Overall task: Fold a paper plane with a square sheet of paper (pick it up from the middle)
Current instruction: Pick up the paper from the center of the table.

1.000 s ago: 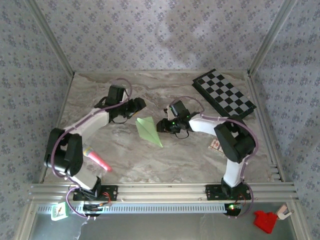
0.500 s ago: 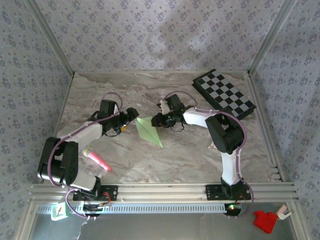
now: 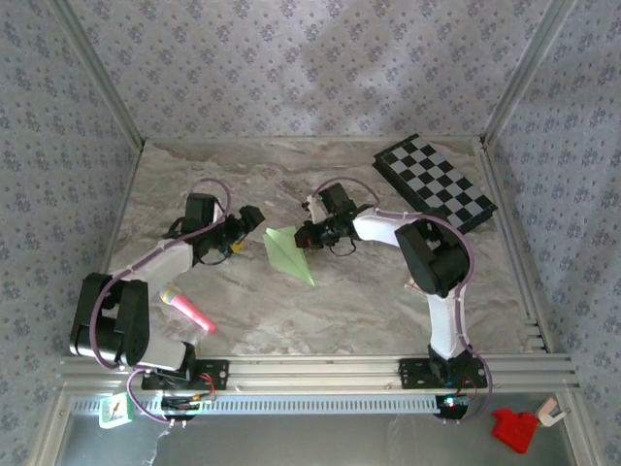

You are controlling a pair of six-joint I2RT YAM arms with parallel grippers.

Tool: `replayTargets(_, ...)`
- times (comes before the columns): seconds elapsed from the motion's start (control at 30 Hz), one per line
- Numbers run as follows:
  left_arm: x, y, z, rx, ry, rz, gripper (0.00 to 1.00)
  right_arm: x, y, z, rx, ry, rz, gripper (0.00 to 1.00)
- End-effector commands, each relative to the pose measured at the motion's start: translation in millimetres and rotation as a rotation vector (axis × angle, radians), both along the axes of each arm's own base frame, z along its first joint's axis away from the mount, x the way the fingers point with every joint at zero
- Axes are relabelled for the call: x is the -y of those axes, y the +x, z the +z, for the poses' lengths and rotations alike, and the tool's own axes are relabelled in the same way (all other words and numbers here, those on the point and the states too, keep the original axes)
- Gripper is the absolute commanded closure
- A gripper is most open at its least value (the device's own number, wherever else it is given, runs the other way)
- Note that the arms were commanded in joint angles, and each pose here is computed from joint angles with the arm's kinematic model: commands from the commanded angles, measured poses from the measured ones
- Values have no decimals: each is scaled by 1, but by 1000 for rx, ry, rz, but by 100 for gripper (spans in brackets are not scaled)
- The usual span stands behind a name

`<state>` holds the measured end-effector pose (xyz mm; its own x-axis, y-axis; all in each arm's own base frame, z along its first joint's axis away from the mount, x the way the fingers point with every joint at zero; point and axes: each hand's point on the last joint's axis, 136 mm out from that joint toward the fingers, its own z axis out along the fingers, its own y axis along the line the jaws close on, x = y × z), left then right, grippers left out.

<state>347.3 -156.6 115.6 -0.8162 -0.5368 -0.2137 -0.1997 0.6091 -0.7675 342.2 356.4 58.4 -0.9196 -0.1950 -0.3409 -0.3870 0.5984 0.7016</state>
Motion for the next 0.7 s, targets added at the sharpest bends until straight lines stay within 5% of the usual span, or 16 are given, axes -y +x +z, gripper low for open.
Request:
replayTargets(0.0,9,2,31,109,-77,-44,2,-1,7,43,66,94,-28,98)
replayTargets(0.3,37,-2,89,290,-289,-131,3,13,15,129,137,341,-160,98)
replayTargets(0.67,78,-17,129,419,-366,-296,12,13,17,191,116,570,-188,96)
